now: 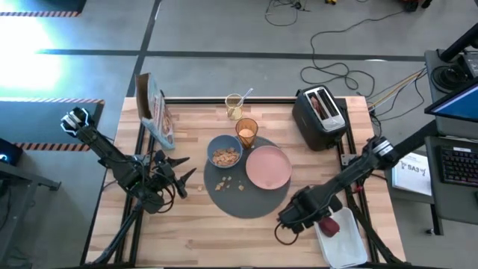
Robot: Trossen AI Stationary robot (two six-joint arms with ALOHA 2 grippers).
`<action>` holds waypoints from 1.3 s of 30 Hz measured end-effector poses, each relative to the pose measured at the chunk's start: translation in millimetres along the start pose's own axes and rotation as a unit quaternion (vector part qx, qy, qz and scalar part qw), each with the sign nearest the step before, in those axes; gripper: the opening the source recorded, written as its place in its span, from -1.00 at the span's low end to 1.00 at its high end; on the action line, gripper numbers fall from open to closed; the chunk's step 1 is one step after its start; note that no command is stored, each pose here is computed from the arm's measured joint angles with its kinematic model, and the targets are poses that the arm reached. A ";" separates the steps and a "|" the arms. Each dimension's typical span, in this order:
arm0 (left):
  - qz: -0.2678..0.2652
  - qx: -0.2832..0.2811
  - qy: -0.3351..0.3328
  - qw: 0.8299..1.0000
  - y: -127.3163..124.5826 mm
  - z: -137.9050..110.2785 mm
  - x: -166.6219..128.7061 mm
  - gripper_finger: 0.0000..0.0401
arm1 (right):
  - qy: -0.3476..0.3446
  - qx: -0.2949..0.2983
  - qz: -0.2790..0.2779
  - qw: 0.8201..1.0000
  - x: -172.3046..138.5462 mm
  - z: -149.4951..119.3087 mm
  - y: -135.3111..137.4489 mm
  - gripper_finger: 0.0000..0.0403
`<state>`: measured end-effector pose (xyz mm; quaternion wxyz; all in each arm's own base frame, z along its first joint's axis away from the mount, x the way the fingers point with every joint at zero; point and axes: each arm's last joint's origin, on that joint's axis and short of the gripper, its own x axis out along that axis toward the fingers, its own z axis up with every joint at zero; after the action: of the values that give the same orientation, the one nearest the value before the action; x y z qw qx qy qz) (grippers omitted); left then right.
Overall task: Arrange a breakfast setting
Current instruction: Put the red apple on the gray table placemat
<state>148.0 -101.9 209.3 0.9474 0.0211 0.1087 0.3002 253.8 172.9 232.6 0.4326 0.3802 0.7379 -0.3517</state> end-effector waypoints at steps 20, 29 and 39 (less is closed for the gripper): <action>0.010 -0.006 -0.008 1.000 0.7 0.5 0.0 0.00 | 0.067 -0.051 -0.010 0.996 3.8 -16.2 -3.3 -0.38; 0.010 -0.014 -0.008 1.000 0.7 0.5 0.0 0.00 | 0.067 -0.079 -0.012 0.995 6.1 -17.2 -4.2 -0.33; 0.007 -0.022 -0.006 1.000 0.4 0.3 0.1 0.00 | 0.065 -0.063 -0.028 0.995 11.9 -16.2 -6.9 -0.25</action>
<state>147.9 -101.5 209.6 0.9463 0.0030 0.0968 0.3086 237.9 186.5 229.2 0.3968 0.3538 0.7955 -0.2908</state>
